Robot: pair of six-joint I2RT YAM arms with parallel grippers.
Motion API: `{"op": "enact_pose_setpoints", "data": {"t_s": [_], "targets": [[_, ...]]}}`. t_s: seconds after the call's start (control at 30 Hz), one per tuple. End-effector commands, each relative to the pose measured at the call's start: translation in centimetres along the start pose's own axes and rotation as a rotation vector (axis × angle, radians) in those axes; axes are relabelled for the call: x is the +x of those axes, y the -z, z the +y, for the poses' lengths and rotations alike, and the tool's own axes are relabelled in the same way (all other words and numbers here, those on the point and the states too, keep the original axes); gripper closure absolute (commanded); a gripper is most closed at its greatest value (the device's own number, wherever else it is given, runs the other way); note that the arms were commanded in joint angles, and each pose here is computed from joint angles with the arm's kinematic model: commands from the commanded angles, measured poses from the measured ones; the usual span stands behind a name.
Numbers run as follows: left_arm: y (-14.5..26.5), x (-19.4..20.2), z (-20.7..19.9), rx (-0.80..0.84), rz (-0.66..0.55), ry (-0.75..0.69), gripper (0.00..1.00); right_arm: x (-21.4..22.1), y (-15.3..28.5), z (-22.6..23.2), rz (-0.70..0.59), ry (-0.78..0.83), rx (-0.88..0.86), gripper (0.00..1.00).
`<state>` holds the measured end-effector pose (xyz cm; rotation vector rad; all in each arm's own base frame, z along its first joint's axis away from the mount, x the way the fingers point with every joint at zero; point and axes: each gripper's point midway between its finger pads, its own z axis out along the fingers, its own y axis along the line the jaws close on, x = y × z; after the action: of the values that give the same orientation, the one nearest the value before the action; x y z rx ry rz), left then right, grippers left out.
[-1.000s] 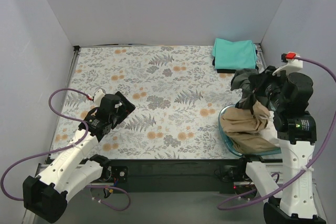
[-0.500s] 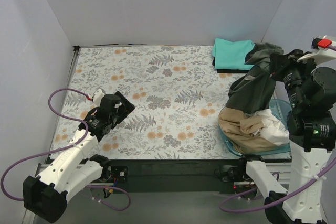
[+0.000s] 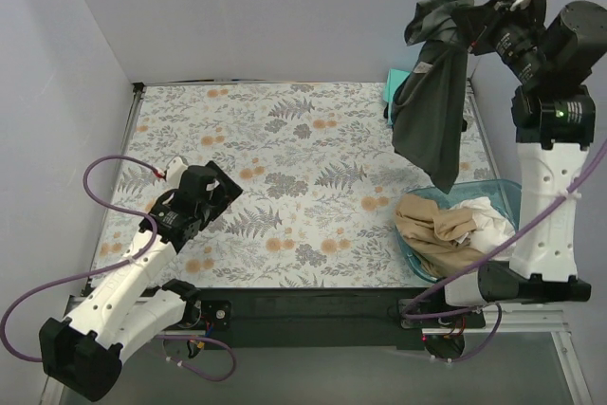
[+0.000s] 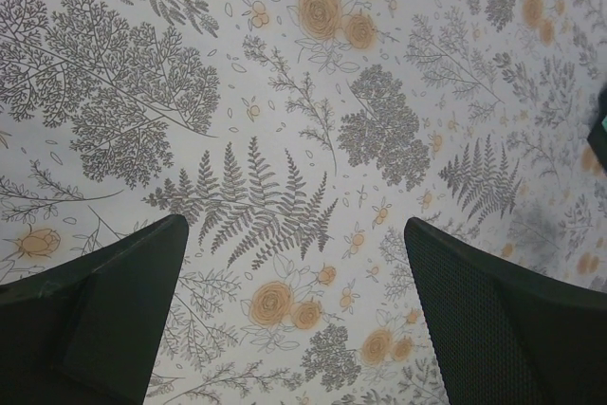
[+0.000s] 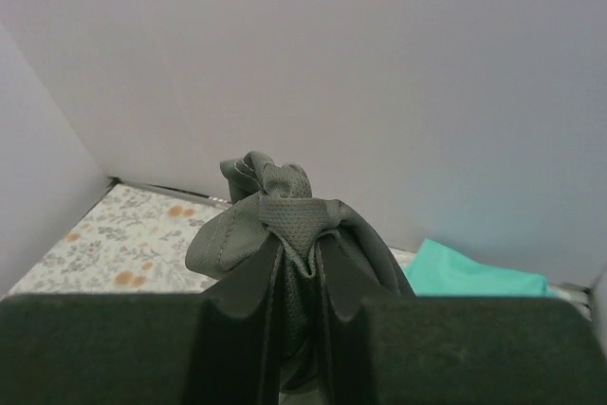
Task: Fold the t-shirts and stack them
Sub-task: Move the tshirt to the center of the board
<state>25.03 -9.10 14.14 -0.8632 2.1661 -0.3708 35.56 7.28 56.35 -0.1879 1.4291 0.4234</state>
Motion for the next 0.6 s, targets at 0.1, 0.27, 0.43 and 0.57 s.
{"op": "enact_pose_setpoints", "data": {"t_s": [0.1, 0.27, 0.43, 0.57], "targets": [[2.9, -3.8, -2.7, 0.043, -0.089, 0.036, 0.02, -1.3, -5.9, 7.9, -0.110, -0.074, -0.416, 0.99], [4.0, -5.0, -2.4, 0.011, -0.121, 0.053, 0.02, 1.5, -10.3, 15.0, -0.113, -0.097, -0.562, 0.99], [5.8, -6.4, -1.2, -0.040, -0.170, 0.077, 0.02, 4.1, -13.8, 20.9, -0.096, -0.172, -0.715, 0.99], [6.6, -6.6, -0.6, -0.033, -0.189, 0.099, 0.02, 8.9, -14.3, 21.4, 0.002, -0.204, -0.734, 0.99]]}}
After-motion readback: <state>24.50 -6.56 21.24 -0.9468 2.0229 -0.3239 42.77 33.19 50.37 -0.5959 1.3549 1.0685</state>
